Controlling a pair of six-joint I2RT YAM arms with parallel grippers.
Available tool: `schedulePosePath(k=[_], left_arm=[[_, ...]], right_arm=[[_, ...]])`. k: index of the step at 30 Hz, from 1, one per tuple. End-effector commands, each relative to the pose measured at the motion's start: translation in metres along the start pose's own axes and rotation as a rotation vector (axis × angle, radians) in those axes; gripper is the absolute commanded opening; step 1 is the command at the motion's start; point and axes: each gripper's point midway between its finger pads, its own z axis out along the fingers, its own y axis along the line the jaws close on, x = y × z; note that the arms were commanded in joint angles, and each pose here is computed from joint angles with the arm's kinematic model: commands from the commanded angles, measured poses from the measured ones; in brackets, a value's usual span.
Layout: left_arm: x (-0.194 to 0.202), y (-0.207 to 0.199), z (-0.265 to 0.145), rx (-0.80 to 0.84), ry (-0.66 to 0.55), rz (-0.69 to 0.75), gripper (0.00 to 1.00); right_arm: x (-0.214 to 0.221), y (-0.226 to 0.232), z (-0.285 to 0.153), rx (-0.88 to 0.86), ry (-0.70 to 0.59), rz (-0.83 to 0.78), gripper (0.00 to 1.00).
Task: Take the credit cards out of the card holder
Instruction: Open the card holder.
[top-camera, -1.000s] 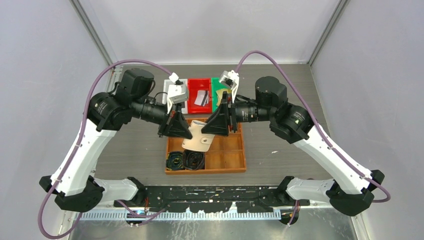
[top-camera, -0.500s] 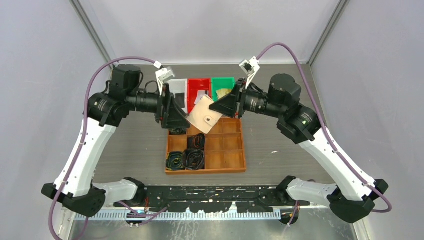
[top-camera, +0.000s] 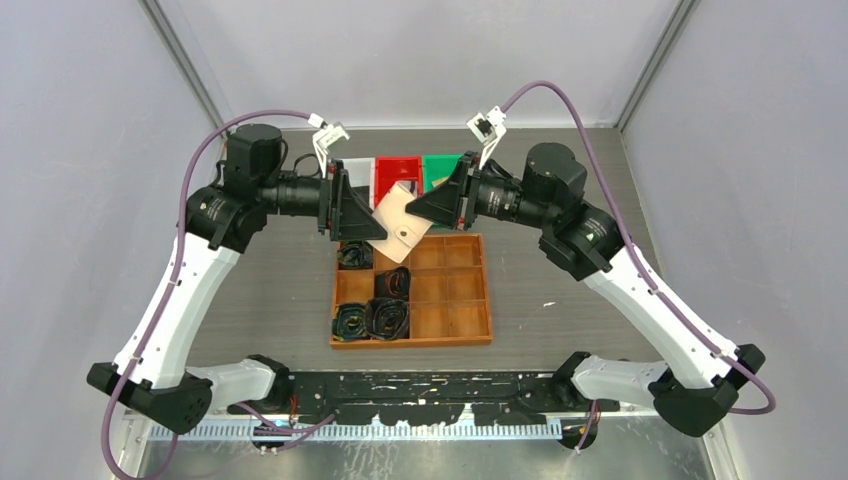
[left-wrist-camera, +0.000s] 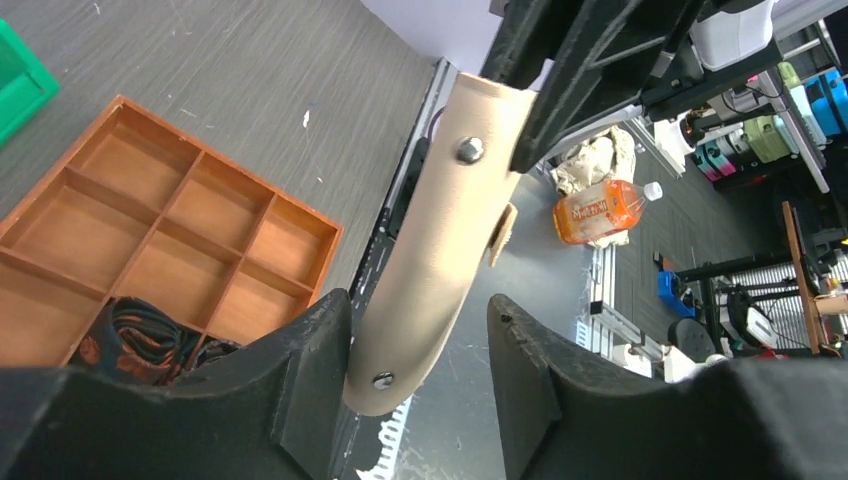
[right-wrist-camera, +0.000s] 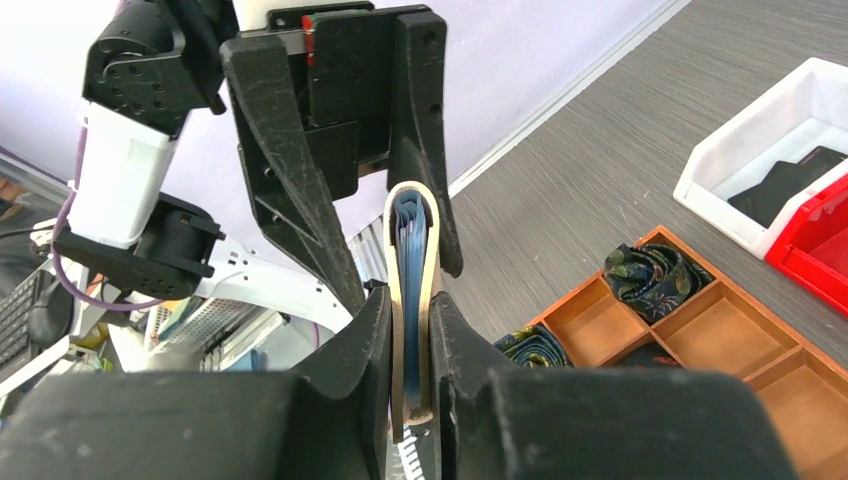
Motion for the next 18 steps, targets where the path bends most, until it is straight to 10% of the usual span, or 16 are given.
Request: schedulePosePath(k=[1,6,12,18], left_arm=[[-0.006,-0.012,-0.004,0.046,-0.024,0.054,0.48],[0.003,-0.007,-0.005,0.023,-0.007,0.059,0.41],[0.007,-0.009,-0.007,0.025,-0.012,0.073,0.57],[0.013,-0.014,-0.007,0.06,0.008,0.055,0.37]], right_arm=[[-0.031,0.011,0.002,-0.015,-0.1,-0.032,0.01],[-0.035,-0.004,0.01,0.045,-0.125,0.01,0.0],[-0.04,-0.01,0.014,0.067,-0.161,0.05,0.01],[-0.041,-0.006,0.011,0.054,-0.173,0.049,0.01]])
